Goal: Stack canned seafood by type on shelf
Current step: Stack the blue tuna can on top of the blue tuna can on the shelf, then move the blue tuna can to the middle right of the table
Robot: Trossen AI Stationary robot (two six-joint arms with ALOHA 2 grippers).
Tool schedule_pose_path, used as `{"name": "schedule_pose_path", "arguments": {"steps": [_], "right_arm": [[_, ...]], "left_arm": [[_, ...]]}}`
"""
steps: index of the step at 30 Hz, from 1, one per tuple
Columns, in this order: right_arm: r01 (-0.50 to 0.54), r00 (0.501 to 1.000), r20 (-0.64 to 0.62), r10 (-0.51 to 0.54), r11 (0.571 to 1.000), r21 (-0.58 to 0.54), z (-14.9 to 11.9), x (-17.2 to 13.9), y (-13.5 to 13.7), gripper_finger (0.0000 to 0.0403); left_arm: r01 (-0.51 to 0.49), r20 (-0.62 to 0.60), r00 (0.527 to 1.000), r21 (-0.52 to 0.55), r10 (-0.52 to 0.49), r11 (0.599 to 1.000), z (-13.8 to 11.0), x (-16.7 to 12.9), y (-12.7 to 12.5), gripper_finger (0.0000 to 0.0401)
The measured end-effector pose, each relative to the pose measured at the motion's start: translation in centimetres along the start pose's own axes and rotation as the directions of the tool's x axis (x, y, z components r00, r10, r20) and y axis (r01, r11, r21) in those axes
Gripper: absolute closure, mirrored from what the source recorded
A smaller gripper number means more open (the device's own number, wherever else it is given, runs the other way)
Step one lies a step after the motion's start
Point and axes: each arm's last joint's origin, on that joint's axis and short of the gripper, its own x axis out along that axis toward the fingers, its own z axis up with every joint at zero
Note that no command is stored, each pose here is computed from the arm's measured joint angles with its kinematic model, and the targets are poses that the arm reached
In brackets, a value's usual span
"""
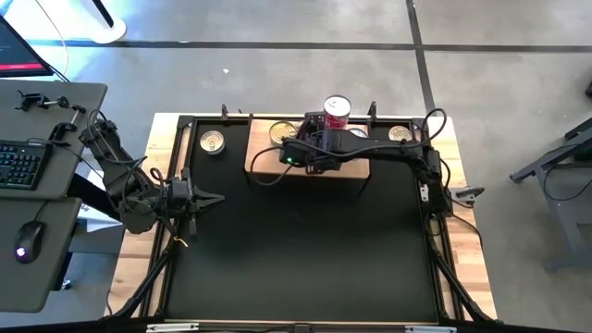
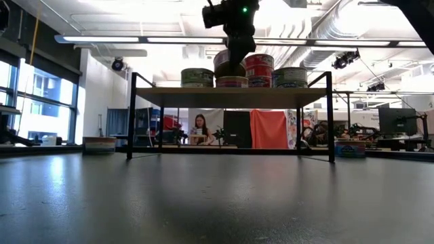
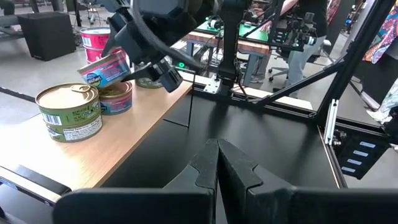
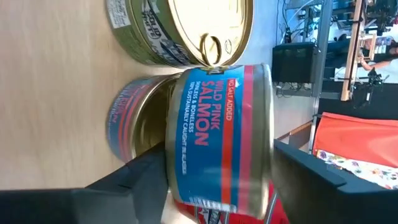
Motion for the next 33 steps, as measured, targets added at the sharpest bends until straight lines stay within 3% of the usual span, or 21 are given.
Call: {"name": "schedule_pose_path", "arguments": {"steps": [4, 10, 23, 29, 33], "right_arm": [[-0.002, 1.0, 0.008, 0.002, 1.0, -0.008, 0.0, -0.4, 0.2, 0.0139], [-0.026, 1.0, -0.004, 0.026, 0.993, -0.111, -0.1, -1.0, 0.9, 0.0136], [-0.011, 1.0, 0.027, 0.015, 0.993, -0.12, -0.2, -2.6, 1.3, 0.0135], [-0.1, 0.987, 0.134, 0.086, 0.99, 0.097, -1.7, -6.2, -0.2, 0.0135], [-0.201, 0.969, 0.201, 0.145, 0.933, 0.298, -3.3, -8.4, -1.7, 0.0135]], "left_arm": [[0.0, 0.0, 1.0, 0.0, 0.0, 1.0, 0.0, 0.0, 0.0, 0.0401], [0.0, 0.0, 1.0, 0.001, 0.0, 1.0, 0.0, 0.0, 0.0, 0.0401], [0.0, 0.0, 1.0, 0.002, 0.0, 1.0, 0.0, 0.0, 0.0, 0.0401], [0.0, 0.0, 1.0, 0.002, 0.0, 1.0, 0.0, 0.0, 0.0, 0.0401], [-0.002, 0.002, 1.0, -0.002, 0.002, 1.0, 0.0, 0.0, 0.0, 0.0401]]}}
